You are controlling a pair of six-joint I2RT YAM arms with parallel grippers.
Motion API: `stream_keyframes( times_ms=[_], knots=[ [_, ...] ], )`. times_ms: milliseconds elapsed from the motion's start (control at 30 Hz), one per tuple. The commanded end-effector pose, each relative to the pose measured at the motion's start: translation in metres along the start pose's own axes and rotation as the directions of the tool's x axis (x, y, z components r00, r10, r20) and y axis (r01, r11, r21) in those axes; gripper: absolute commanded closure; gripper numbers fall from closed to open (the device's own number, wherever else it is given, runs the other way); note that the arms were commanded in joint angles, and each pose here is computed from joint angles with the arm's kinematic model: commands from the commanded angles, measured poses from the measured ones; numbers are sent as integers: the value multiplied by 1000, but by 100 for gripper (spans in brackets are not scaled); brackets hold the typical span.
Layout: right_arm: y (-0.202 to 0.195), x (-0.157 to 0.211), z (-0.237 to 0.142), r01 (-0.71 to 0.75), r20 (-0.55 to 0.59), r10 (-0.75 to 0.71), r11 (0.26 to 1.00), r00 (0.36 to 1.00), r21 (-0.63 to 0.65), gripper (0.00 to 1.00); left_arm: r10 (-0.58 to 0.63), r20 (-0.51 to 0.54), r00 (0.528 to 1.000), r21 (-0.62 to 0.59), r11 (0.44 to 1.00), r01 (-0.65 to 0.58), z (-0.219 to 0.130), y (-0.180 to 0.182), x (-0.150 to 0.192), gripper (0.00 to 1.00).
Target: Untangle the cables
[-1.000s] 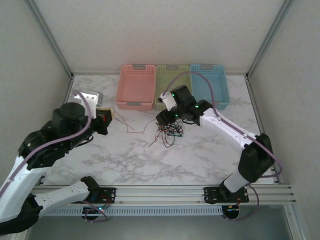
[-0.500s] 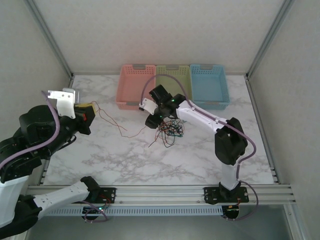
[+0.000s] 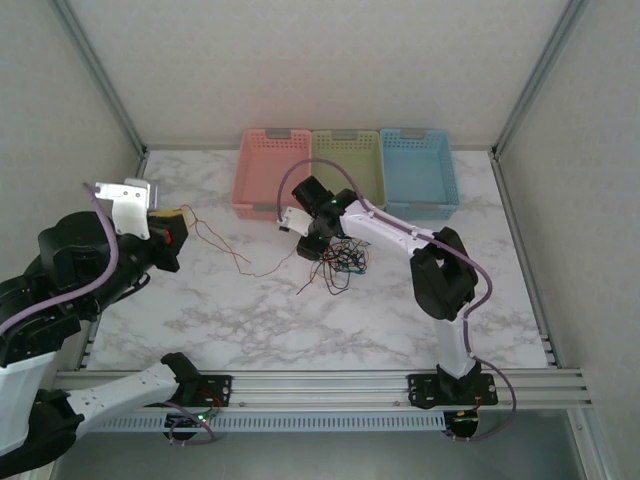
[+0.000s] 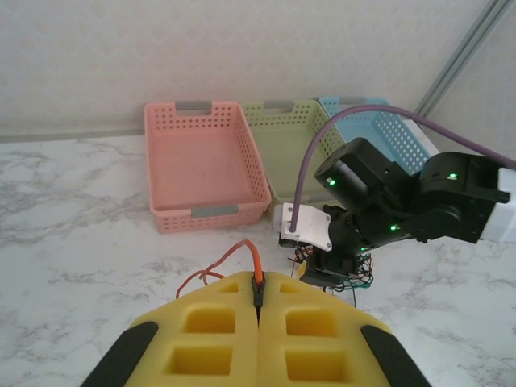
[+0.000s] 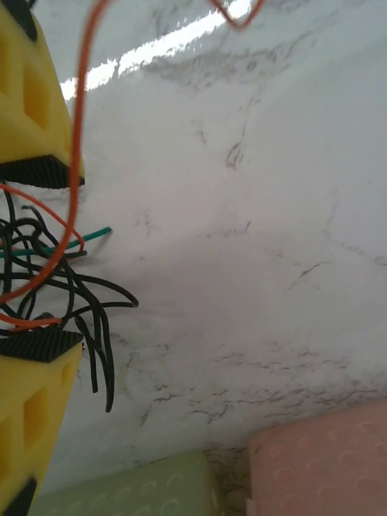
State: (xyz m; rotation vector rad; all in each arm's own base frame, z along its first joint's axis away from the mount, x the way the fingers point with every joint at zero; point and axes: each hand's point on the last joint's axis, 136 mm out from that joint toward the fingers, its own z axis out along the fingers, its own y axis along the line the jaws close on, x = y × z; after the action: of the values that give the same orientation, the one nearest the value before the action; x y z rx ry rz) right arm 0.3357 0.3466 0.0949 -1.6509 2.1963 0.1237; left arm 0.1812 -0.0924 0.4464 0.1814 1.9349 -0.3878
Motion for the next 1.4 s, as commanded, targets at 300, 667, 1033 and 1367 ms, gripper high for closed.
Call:
stream_keyframes(
  times_ms=[300, 667, 1033, 1367],
  knots=[
    [-14, -56, -92, -105, 265, 88, 993, 960, 48, 100, 9, -53, 999, -21, 1000, -11, 14, 2, 18, 100],
    [-35, -75, -237, -332, 579, 220, 939, 785, 93, 100, -15, -191, 982, 53, 998, 26, 62, -21, 77, 90],
    [-22, -80, -252, -374, 614, 333, 925, 716, -65, 100, -14, -224, 975, 247, 966, 70, 91, -68, 85, 83],
    [-58, -103, -213, -552, 614, 502, 824, 610, -126, 100, -119, -168, 979, 152, 978, 145, 172, -55, 21, 91]
  ],
)
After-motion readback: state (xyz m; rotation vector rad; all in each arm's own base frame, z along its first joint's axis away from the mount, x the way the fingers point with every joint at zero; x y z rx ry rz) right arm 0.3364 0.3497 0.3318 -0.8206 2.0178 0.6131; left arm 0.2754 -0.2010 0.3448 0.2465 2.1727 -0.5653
